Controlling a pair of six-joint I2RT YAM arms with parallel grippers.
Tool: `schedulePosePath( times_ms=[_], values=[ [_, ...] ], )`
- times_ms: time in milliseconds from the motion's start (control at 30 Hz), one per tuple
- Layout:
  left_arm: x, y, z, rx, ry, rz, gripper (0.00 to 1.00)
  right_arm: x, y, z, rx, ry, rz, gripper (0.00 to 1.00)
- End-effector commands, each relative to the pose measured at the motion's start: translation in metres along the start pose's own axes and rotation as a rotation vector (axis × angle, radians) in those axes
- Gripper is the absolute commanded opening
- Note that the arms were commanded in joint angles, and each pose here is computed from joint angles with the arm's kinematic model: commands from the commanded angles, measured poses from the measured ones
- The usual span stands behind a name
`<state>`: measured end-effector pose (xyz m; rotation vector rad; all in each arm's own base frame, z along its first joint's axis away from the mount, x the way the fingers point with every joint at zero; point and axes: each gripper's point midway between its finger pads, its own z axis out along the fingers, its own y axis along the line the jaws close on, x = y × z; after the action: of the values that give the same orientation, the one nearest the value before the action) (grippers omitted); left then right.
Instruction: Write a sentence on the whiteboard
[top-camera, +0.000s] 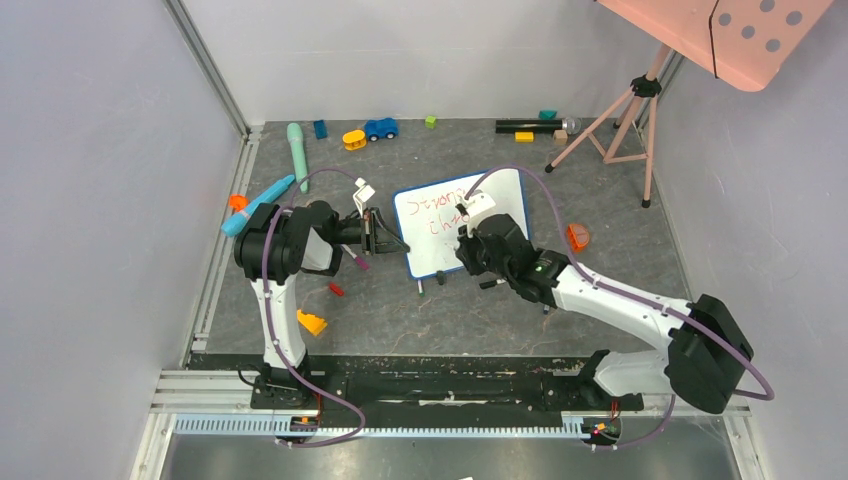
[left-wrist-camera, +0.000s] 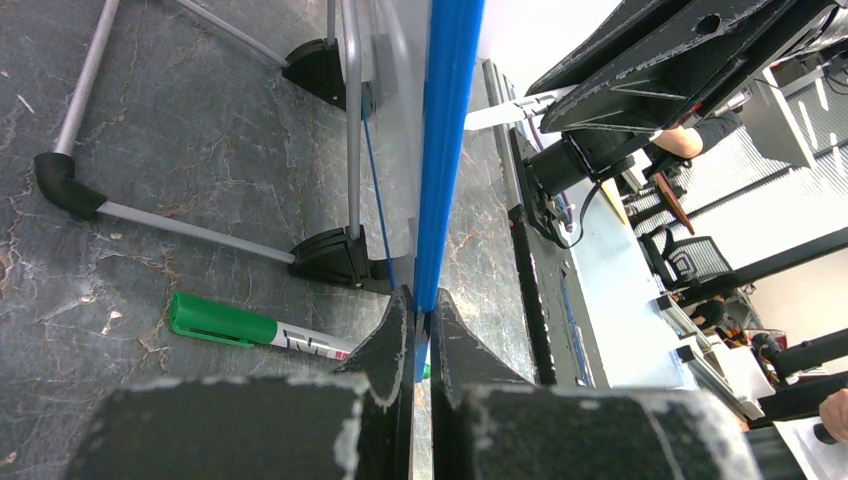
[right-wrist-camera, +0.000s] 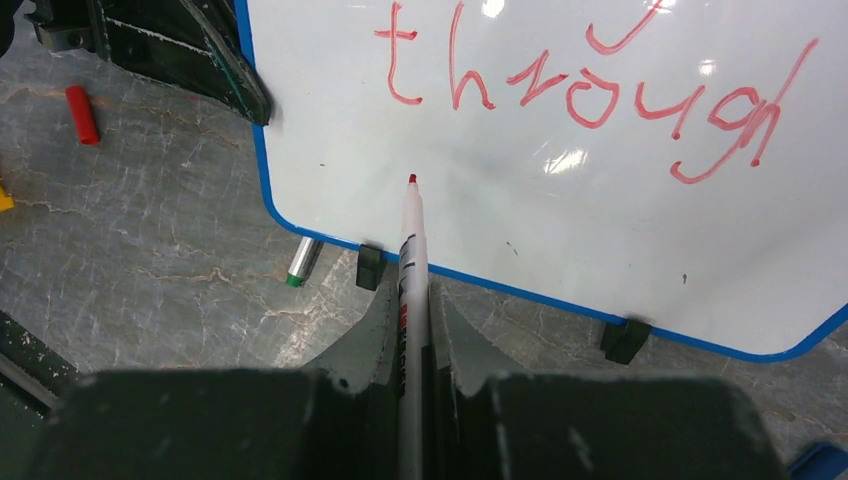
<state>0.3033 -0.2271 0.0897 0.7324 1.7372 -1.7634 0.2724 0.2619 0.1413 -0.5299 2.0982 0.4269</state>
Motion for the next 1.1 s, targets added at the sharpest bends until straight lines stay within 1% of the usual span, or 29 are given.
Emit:
schedulePosePath(
  times_ms=[0, 200, 500, 667, 900, 1067],
  values=[
    [0.004, -0.012, 0.004, 0.052, 0.042, 0.075, 0.02, -0.032, 0.004, 0.005, 0.012, -0.088, -0.017, 0.00],
    [0.004, -0.012, 0.004, 0.052, 0.042, 0.077, 0.02, -0.031, 0.006, 0.014, 0.015, -0.077, -0.030, 0.00],
    [0.004, -0.013, 0.004, 0.054, 0.043, 0.080, 0.02, -0.030, -0.004, 0.018, 0.069, -0.074, -0.035, 0.00],
    [0.003, -0.012, 0.004, 0.053, 0.042, 0.078, 0.02, -0.030, -0.001, 0.022, 0.055, -0.065, -0.046, 0.00],
    [0.003, -0.012, 0.004, 0.054, 0.043, 0.077, 0.02, -0.019, -0.011, 0.029, 0.118, -0.005, -0.063, 0.00],
    [0.003, -0.011, 0.004, 0.055, 0.045, 0.073, 0.02, -0.016, -0.014, 0.028, 0.135, 0.003, -0.065, 0.00]
  ],
)
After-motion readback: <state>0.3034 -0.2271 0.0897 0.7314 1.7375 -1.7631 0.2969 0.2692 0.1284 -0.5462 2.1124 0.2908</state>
